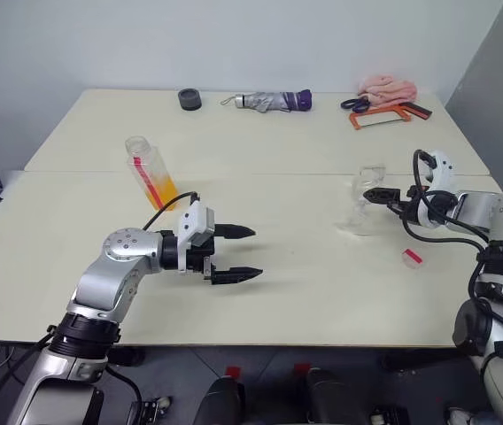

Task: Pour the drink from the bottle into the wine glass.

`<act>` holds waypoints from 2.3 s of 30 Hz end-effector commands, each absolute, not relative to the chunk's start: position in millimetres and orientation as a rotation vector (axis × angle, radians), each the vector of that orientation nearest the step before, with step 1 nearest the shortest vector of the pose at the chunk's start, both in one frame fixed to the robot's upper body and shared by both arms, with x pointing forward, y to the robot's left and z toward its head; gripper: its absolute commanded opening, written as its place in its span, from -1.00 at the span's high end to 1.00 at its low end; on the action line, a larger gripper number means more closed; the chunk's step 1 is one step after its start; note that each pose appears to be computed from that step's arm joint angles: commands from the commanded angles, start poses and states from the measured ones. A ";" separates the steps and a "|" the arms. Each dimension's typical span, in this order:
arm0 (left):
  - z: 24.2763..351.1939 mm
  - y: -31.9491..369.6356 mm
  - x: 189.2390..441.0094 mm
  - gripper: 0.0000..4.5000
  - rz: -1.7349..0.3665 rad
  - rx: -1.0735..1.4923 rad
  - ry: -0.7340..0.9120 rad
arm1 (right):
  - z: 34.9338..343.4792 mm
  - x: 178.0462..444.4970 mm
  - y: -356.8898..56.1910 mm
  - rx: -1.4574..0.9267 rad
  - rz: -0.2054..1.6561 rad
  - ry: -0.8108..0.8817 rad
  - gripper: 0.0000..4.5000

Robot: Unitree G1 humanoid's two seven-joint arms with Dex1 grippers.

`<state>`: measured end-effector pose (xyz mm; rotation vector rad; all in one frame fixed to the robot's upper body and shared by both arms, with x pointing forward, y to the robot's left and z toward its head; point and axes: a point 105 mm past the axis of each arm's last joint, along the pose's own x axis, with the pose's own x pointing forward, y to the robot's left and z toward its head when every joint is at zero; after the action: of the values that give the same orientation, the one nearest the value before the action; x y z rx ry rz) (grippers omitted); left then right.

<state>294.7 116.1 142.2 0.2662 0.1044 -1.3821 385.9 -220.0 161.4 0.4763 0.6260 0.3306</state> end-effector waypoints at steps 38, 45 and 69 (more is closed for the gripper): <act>149.0 112.7 302.5 -1.00 -1.345 0.265 0.078 | 198.3 454.1 -181.3 0.364 0.452 0.207 0.93; 151.6 114.8 310.6 -1.00 -1.308 0.273 0.066 | 187.4 454.7 -182.4 -0.024 0.294 -0.079 0.93; 153.4 113.3 315.9 -1.00 -1.234 0.237 0.026 | 52.4 368.4 -164.4 -0.076 0.342 0.219 0.93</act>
<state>316.2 111.9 141.4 0.2283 0.0829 -1.2516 382.1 -171.0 99.2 -0.0783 0.0334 0.2953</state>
